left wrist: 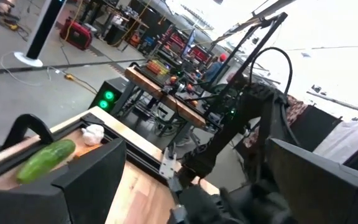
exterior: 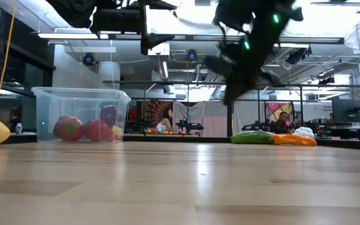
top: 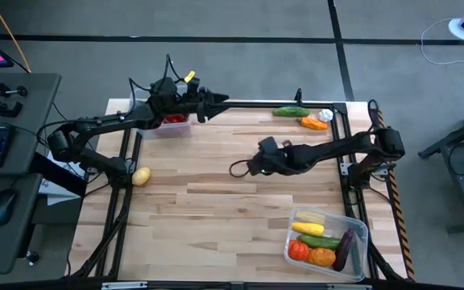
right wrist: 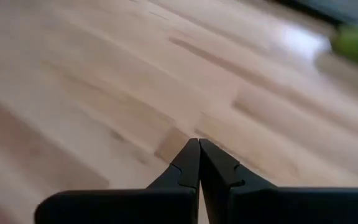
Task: Sort produce into baskets
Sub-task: Put the orange chili pepper into the bottom transparent bin
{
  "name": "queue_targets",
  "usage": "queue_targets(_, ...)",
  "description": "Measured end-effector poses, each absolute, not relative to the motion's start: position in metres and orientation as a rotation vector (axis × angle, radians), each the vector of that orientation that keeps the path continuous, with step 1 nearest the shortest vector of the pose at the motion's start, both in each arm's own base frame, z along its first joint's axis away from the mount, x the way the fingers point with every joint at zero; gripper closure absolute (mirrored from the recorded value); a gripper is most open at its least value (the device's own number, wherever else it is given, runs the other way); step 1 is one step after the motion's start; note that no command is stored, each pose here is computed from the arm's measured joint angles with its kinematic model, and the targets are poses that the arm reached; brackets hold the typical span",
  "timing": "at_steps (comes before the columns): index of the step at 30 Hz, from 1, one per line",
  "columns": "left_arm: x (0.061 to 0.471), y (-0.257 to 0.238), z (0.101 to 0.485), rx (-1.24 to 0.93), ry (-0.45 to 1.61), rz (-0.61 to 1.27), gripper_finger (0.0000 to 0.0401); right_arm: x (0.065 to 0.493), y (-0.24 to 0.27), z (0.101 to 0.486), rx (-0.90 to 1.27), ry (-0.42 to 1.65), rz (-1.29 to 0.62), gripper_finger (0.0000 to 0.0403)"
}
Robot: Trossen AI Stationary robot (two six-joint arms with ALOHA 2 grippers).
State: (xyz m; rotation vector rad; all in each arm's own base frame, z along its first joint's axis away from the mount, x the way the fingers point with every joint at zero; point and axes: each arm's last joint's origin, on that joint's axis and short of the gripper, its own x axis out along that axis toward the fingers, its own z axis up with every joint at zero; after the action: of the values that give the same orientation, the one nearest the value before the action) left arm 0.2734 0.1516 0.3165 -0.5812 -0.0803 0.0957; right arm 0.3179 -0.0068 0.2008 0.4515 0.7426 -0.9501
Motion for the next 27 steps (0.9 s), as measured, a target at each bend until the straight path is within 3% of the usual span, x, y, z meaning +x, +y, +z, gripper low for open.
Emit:
queue_targets(8,0.275,0.149,0.317,-0.621,-0.079,0.085,0.0027,0.334,-0.020,0.257,0.194,0.985,-0.594,0.0402)
queue_targets(16,0.273,0.148,0.321,-0.669,-0.114,0.071,0.0027,0.332,-0.040,0.269,0.257,1.071,-0.391,0.0402)
queue_targets(21,0.271,0.147,0.324,-0.631,-0.121,0.071,0.0027,0.313,-0.067,0.260,0.254,1.209,-0.546,0.0382)
queue_targets(27,0.266,0.157,0.324,-0.622,-0.134,0.109,0.0027,0.262,-0.106,0.229,0.533,1.226,-0.955,0.0289)
